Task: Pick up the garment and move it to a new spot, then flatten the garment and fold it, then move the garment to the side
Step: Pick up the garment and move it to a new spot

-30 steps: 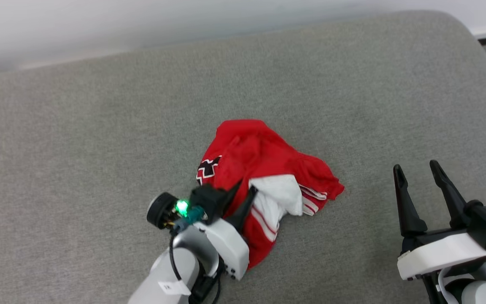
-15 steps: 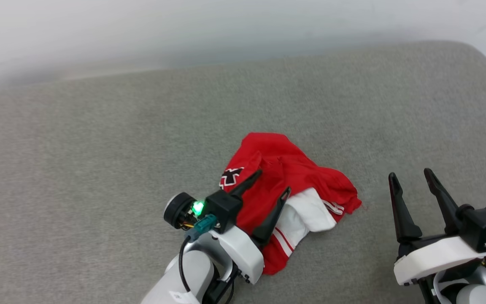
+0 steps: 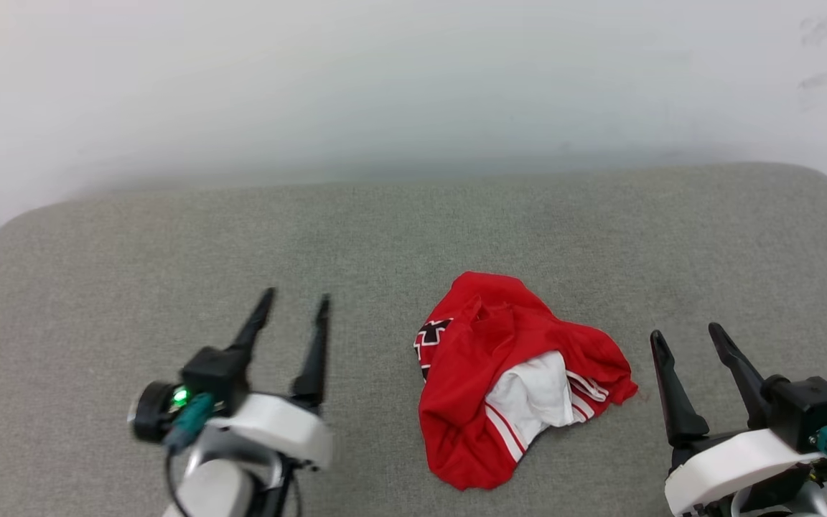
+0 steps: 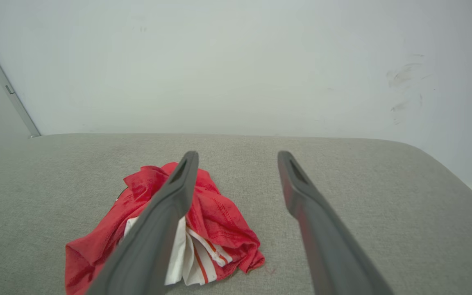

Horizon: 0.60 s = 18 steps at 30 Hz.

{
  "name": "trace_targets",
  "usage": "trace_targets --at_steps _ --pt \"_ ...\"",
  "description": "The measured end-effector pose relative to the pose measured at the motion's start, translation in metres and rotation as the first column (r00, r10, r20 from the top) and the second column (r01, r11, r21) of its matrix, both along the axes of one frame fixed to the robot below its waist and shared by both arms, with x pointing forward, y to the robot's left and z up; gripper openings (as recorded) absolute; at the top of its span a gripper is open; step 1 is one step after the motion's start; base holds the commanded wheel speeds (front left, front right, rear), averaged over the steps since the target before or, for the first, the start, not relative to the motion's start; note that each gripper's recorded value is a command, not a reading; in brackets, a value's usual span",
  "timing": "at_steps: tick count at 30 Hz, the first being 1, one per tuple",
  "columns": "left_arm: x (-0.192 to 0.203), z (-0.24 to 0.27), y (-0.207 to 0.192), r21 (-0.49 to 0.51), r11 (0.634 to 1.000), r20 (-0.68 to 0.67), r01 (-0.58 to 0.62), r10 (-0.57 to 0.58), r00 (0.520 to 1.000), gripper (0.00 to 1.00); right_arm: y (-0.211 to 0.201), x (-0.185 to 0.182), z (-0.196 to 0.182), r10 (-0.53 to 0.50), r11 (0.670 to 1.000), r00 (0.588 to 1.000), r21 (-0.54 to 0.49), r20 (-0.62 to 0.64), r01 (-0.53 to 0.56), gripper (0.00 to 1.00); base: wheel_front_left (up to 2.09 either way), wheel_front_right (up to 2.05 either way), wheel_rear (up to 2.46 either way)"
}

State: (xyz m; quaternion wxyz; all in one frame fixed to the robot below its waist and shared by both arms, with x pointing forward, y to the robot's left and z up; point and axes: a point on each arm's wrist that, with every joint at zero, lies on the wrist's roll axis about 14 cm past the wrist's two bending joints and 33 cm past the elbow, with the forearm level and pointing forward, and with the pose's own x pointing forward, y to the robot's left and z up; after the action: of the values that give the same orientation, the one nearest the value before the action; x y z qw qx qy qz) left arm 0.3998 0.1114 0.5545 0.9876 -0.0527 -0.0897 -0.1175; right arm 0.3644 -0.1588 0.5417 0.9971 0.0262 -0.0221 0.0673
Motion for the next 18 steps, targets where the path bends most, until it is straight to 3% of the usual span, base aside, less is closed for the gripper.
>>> trace_targets --at_steps 8,18 --pt "-0.026 -0.016 0.075 0.042 0.976 -0.03 -0.213 0.215 0.976 1.0 0.002 -0.006 0.004 0.006 1.0 1.0 -0.001 0.008 -0.006 1.0 0.0 0.0 0.0" --pt "-0.039 -0.026 0.082 0.072 0.977 -0.062 -0.203 0.207 0.976 1.0 0.003 -0.009 0.001 0.011 1.0 1.0 0.014 -0.007 -0.01 1.0 0.0 0.0 0.0"
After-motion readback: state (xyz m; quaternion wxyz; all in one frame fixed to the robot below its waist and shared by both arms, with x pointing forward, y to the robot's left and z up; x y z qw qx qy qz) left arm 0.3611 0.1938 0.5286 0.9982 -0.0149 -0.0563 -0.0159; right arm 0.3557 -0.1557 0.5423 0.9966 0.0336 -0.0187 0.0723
